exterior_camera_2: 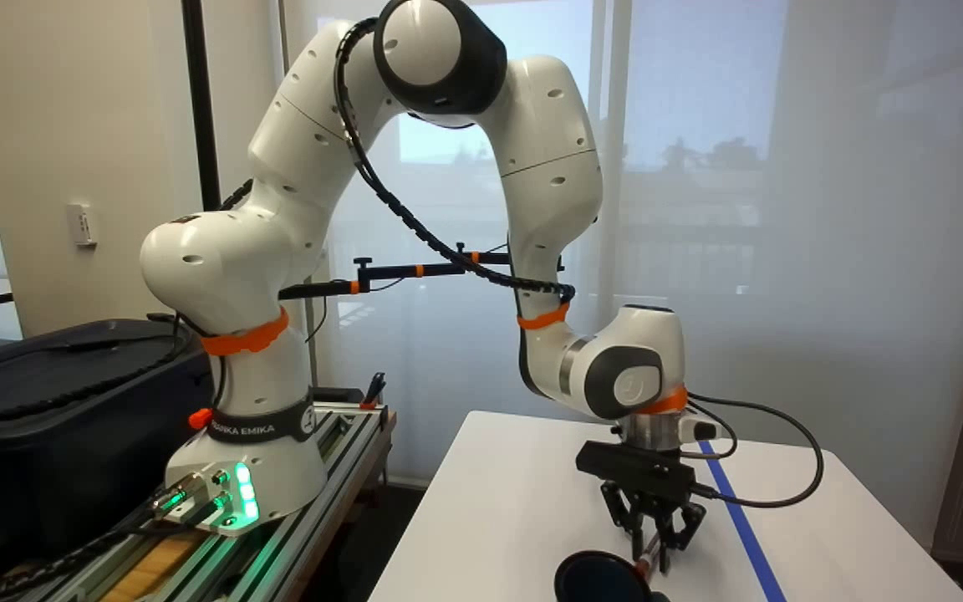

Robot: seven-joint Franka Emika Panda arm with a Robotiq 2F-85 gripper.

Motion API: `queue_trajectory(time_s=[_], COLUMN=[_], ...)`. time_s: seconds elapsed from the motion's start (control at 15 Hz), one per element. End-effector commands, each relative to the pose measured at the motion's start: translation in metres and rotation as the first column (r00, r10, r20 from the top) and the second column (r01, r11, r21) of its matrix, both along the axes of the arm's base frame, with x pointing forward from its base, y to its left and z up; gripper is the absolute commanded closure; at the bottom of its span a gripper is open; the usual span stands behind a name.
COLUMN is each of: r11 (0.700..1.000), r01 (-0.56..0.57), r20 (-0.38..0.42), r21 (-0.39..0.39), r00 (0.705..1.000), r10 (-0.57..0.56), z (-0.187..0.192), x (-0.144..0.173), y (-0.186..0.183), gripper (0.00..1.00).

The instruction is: Remove the marker from the cup and put it on the table

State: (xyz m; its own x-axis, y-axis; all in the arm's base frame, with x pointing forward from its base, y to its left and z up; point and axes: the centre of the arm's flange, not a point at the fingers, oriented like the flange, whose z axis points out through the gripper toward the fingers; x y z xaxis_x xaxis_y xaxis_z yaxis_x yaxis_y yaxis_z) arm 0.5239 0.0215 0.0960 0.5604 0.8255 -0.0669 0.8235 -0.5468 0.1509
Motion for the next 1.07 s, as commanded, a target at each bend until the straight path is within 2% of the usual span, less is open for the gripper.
queue_trajectory(time_s=[0.0,0.33,0.53,0.73,0.93,1.0], r11=[1.0,0.999,0.996,0.994,0.997,0.995], r01=[0.006,0.044,0.076,0.075,0.063,0.072], r20=[-0.004,0.006,-0.012,-0.062,-0.074,-0.056], r21=[0.01,-0.031,-0.052,-0.075,-0.05,-0.072], r00=[1.0,0.999,0.997,0.995,0.995,0.996], r10=[-0.006,-0.044,-0.077,-0.08,-0.066,-0.076], z=[-0.001,0.035,0.064,0.084,0.099,0.075], x=[0.016,0.012,0.004,-0.012,-0.025,-0.007], y=[0.001,0.006,0.005,-0.001,-0.009,-0.004], gripper=[0.36,0.01,0.0,0.0,0.0,0.0])
